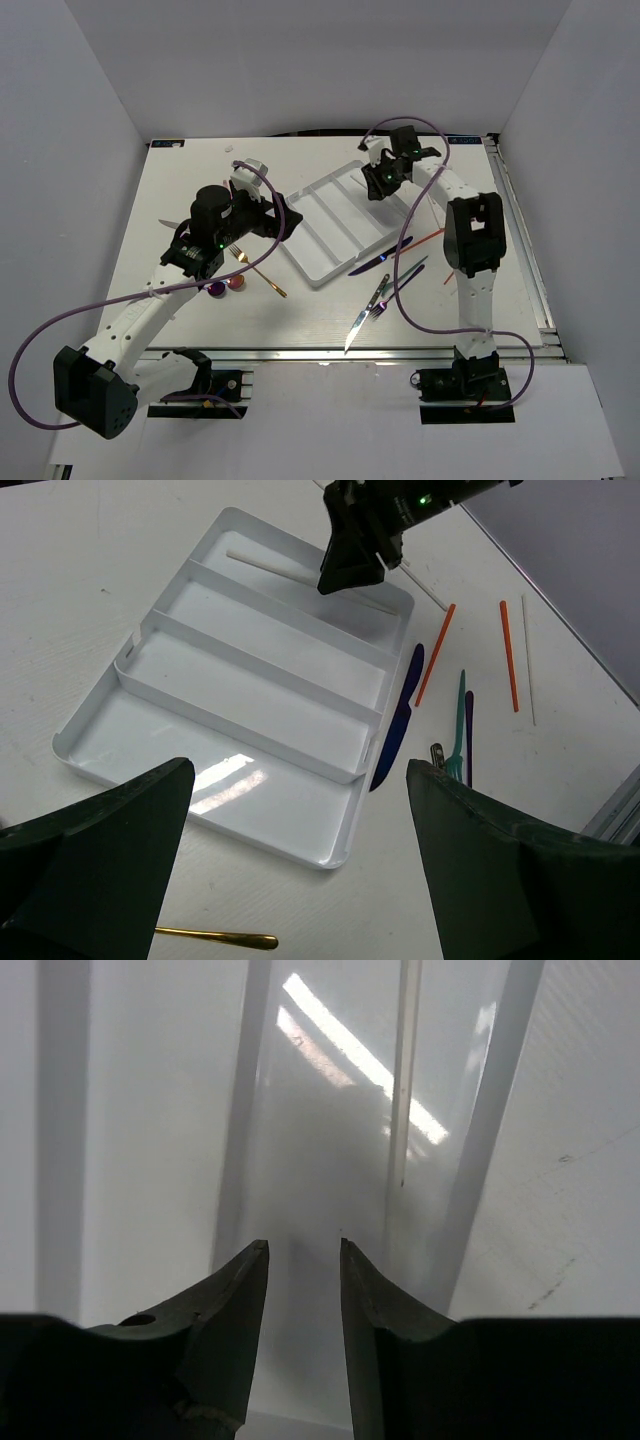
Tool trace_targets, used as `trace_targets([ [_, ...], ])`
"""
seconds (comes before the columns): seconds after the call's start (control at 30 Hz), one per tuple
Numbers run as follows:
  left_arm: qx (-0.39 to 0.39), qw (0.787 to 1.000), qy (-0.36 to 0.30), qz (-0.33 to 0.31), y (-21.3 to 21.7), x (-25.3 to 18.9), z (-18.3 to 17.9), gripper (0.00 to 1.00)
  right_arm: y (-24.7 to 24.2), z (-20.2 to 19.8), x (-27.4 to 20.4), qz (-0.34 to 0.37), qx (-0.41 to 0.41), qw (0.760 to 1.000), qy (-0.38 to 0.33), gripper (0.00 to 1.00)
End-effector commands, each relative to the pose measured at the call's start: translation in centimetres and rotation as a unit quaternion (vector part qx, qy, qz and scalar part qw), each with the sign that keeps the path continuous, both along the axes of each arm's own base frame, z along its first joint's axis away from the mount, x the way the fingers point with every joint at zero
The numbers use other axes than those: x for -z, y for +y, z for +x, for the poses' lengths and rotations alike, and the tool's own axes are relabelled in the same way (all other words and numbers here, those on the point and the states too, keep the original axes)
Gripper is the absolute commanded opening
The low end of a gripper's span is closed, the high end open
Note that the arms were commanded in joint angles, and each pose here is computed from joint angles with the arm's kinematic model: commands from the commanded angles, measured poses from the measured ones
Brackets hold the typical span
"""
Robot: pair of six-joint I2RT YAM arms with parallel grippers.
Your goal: Sort the eating utensils into containers
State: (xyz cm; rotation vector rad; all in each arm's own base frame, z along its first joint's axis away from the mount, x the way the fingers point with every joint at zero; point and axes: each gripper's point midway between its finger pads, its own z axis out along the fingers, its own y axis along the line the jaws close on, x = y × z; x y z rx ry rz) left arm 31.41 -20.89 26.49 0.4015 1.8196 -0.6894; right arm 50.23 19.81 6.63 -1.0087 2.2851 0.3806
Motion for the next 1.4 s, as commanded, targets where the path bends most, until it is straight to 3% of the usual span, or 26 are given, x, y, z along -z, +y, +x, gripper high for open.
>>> trace_targets([
  [0.0, 0.002, 1.0, -0.015, -0.004, -0.1, -1.4, 0.0, 0.98, -0.7, -0.4, -7.6, 0.136, 0.01, 0.99, 0.021, 0.42],
  [0.03, 0.002, 1.0, -0.015, -0.004, -0.1, -1.4, 0.1, 0.98, -1.1, -1.1, -9.2, 0.179, -0.001, 0.983, 0.033, 0.44],
  [0.1, 0.001, 1.0, -0.011, -0.003, -0.1, -1.1, 0.2, 0.98, -2.0, -3.1, -10.1, 0.197, -0.001, 0.979, 0.047, 0.47],
  [0.2, 0.001, 1.0, -0.007, 0.0, -0.2, -0.7, 0.3, 0.98, -2.7, -5.1, -12.0, 0.189, -0.011, 0.982, 0.009, 0.49],
  [0.43, -0.01, 1.0, 0.005, 0.016, 0.0, 0.7, 1.0, 0.98, -4.1, -9.2, -11.9, 0.188, -0.015, 0.982, -0.004, 0.58],
  [0.67, -0.018, 0.999, 0.028, 0.037, 0.1, 2.7, 1.7, 0.98, -7.5, -7.3, -11.2, 0.114, 0.014, 0.991, -0.068, 0.59],
  [0.87, -0.012, 0.998, 0.047, 0.044, -0.2, 3.9, 1.9, 0.98, -9.6, -6.1, -8.8, 0.064, 0.033, 0.995, -0.071, 0.59],
  [1.37, 0.066, 0.994, 0.081, -0.019, -3.1, 2.3, -0.2, 0.98, -16.5, -3.7, -3.8, -0.014, 0.115, 0.992, -0.054, 0.55],
])
